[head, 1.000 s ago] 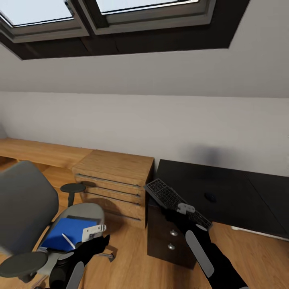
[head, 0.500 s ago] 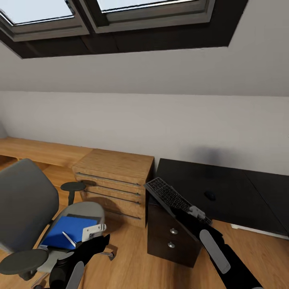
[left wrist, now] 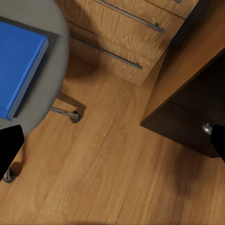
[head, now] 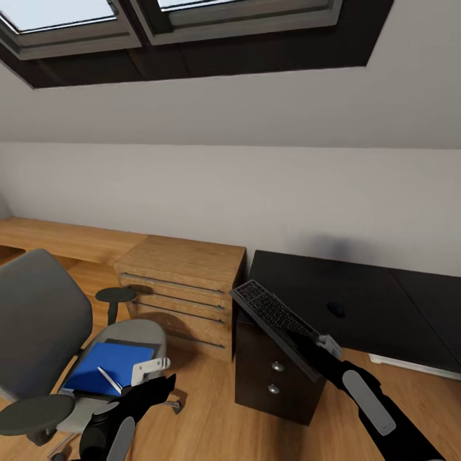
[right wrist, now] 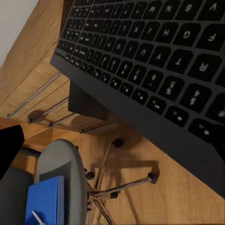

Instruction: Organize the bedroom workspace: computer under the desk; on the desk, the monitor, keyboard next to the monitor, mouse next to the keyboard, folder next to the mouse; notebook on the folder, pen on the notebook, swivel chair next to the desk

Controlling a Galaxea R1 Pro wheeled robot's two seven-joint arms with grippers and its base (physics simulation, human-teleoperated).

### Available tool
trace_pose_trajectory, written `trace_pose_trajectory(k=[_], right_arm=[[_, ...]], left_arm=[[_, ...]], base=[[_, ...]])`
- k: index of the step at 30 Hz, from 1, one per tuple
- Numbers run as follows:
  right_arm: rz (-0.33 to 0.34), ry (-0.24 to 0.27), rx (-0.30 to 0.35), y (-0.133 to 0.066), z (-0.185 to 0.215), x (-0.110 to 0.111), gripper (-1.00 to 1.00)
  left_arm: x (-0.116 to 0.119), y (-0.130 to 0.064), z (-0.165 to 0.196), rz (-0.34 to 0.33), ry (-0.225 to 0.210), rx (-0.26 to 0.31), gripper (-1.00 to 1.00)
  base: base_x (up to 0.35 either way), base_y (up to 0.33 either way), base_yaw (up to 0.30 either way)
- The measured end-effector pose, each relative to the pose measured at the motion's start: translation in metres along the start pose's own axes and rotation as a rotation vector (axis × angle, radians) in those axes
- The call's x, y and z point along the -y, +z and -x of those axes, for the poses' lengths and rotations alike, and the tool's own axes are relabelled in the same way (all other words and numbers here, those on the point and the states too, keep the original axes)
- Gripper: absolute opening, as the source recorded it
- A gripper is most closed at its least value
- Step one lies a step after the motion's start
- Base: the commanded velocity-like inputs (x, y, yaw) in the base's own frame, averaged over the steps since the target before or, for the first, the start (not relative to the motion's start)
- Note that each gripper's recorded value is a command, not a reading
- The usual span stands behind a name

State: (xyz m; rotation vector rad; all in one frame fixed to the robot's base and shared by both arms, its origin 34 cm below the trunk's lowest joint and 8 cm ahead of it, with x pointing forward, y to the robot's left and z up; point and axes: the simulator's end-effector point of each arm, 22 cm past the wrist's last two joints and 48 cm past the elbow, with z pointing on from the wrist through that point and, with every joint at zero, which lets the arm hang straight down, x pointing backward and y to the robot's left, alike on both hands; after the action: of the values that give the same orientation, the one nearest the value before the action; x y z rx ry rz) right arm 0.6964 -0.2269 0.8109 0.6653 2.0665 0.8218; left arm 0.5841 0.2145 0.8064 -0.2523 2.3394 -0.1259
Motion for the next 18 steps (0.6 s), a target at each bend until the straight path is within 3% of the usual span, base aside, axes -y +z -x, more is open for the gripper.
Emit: trace_pose_trajectory(k=[18], right_arm=[[-0.004,0.038,0.023,0.007,0.002,0.03,1.0]], left_arm=[[-0.004,0.017,-0.016,0.0,0.0,-0.002,1.0]], base=[[0.0,0.0,0.0]])
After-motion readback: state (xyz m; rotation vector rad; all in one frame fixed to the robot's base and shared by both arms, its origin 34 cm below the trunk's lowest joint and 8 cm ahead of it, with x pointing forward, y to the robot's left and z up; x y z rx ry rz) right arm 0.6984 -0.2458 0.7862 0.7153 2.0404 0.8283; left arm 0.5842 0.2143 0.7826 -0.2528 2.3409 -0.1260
